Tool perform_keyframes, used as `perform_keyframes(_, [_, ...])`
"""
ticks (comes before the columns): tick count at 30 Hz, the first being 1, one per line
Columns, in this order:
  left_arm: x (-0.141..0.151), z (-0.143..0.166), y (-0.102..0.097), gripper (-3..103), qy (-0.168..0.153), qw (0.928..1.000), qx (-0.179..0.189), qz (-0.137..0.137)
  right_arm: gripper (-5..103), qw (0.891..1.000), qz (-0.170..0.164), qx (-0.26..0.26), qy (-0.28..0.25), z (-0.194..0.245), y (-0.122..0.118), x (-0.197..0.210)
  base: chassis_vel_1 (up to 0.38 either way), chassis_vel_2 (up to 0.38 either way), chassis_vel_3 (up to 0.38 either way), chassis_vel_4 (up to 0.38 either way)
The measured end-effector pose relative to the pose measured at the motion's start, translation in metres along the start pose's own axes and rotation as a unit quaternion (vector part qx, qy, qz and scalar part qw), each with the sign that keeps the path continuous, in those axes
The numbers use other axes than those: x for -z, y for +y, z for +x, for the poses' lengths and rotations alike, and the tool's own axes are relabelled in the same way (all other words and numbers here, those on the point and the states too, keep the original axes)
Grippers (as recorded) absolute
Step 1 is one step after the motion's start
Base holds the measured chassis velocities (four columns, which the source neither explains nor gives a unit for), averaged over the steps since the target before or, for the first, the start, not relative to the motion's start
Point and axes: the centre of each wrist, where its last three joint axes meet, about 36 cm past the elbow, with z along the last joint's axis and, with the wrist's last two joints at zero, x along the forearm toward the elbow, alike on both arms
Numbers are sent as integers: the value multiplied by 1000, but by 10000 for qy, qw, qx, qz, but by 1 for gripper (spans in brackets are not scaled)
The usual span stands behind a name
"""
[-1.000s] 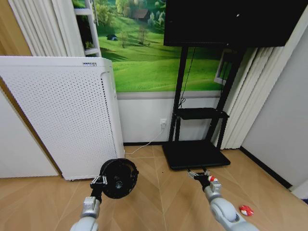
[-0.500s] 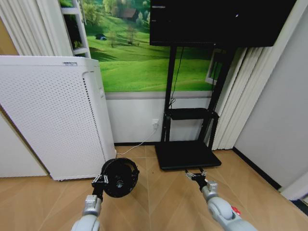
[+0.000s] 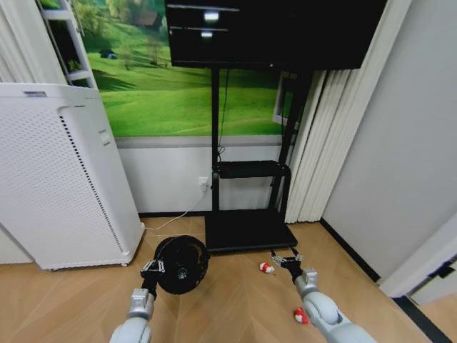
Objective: Pick up the trash bin and place the garbage on the floor into it.
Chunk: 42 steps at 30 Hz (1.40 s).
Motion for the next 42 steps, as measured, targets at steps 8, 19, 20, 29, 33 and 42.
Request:
perform_keyframes(8, [-1,0,-3,4,17,10000,-34,-21,100,9997,195,132,-66,2,-6,-16,38,20,-13,-28])
perform_keyframes(19, [-1,2,-6,4,33,10000,-76,-22,100,9997,193,139,25,2,-2,-21,-51,66,34,-62])
perform_keyframes(20, [-1,2,-6,4,36,10000,-80,-24,100,9997,221,117,11,1,-1,-21,-181,126,177,-116])
perform_keyframes(29, [-7,4,6,4,159,9998,9,-112,100,9940,965,39,518,-11,5,-32,-89,103,66,-81])
perform_keyframes(33, [-15,6,18,4,277,9994,97,-195,100,9870,1393,250,758,-20,7,-47,25,-24,-26,15])
perform_keyframes(42, [-27,7,37,4,441,9983,311,-200,100,9776,1640,530,1204,-30,21,-85,5,-6,-7,3])
